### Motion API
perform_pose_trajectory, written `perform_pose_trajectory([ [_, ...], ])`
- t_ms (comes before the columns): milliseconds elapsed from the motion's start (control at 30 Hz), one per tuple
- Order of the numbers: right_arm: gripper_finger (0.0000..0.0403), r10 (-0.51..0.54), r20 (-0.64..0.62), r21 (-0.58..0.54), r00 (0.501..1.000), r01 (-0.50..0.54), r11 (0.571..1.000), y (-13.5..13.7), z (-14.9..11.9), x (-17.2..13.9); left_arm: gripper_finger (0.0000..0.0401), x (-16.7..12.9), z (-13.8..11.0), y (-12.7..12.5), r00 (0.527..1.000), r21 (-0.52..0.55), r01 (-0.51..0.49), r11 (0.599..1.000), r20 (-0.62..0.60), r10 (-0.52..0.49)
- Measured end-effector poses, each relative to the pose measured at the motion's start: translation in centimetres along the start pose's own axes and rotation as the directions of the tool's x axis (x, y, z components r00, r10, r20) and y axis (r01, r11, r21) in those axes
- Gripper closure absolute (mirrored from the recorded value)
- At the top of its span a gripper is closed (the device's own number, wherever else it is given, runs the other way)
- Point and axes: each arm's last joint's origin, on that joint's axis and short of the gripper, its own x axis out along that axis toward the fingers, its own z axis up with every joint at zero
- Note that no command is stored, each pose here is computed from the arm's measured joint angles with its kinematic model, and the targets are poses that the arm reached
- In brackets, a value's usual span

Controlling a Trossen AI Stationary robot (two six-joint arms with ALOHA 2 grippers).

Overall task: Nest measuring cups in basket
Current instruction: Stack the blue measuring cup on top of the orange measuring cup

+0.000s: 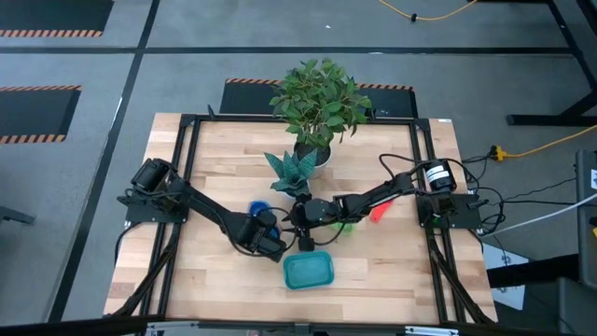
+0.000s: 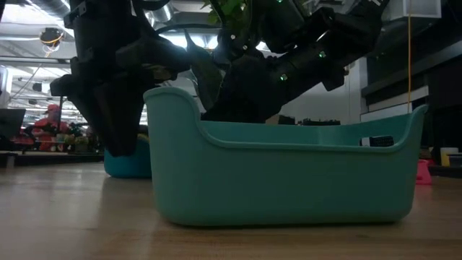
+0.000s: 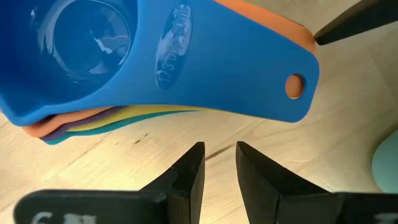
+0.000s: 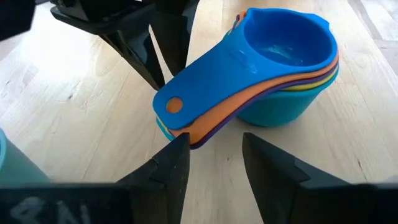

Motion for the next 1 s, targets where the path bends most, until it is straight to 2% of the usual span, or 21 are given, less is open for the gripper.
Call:
perform_pose_trajectory([
  [333, 0.0250, -0.003, -0.007, -0.003, 1.000, 0.003, 1.000, -0.1, -0.1, 0.0, 0.0316, 0.0, 0.0, 0.0, 1.000, 0.000, 0.000, 1.000, 0.000, 0.000],
  [633, 0.0250, -0.009, -0.094, -0.010, 0.996, 0.008, 1.000, -0.2, -0.9, -0.1, 0.0316, 0.0, 0.0, 0.0, 1.000, -0.002, 0.000, 1.000, 0.000, 0.000],
  [833, 0.0250, -0.110, -0.088, -0.011, 0.990, 0.109, 0.994, -1.1, -0.8, -0.1, 0.0316, 0.0, 0.1, 0.0, 0.999, -0.004, -0.006, 1.000, 0.042, 0.006],
  [1000, 0.0250, -0.121, -0.082, -0.001, 0.989, 0.122, 0.993, -1.4, -0.8, 0.0, 0.0316, 0.1, 0.4, 0.0, 0.998, -0.016, -0.006, 1.000, 0.056, 0.006],
])
